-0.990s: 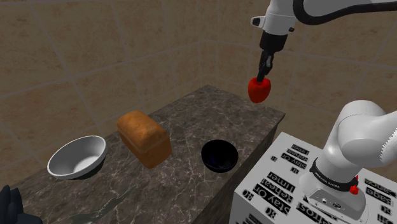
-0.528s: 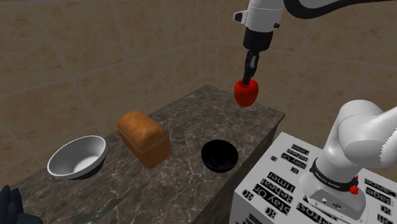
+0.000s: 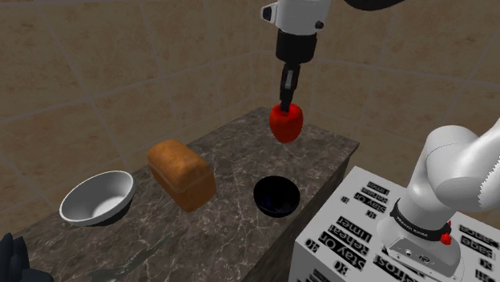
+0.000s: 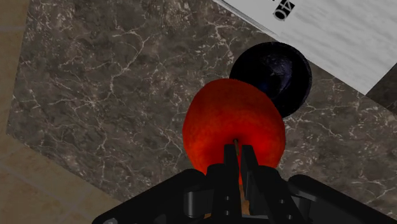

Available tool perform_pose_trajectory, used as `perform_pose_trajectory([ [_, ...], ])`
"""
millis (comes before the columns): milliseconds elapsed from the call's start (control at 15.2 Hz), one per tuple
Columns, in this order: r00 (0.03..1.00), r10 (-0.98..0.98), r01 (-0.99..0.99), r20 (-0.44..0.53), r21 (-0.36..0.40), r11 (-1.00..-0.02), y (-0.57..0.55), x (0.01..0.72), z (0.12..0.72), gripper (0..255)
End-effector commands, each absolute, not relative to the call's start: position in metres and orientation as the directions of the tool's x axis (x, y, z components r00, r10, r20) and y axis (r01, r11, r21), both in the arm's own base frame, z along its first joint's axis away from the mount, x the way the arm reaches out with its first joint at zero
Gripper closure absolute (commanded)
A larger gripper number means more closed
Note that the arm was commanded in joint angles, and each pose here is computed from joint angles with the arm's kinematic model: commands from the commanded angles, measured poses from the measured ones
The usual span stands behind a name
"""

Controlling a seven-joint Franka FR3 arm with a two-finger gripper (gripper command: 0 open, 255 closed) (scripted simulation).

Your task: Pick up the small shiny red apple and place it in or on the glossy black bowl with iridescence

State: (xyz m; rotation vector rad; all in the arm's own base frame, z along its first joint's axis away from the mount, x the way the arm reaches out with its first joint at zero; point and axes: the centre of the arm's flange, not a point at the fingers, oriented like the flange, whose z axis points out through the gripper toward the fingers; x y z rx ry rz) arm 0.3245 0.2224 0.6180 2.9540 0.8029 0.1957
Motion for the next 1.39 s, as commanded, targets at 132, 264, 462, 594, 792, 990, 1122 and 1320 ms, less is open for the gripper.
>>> perform_pose_trajectory([
  [132,0.856,0.507,0.498,0.104,0.104,-0.861,0.274,0.329,0.629,255],
  [264,0.856,0.507,0.498,0.104,0.104,-0.861,0.274,0.329,0.618,255],
  [462,0.856,0.507,0.498,0.104,0.104,-0.861,0.274,0.329,0.602,255],
  [594,0.856,0.507,0.498,0.104,0.104,-0.861,0.274,0.329,0.592,255],
  [792,0.856,0.507,0.498,0.104,0.104,-0.861,0.274,0.329,0.576,255],
  [990,0.856,0.507,0.498,0.104,0.104,-0.861,0.274,0.329,0.56,255],
  [1122,0.856,0.507,0.498,0.104,0.104,-0.861,0.274,0.329,0.55,255],
  [1320,0.856,0.507,0.498,0.104,0.104,-0.861,0.274,0.329,0.534,255],
])
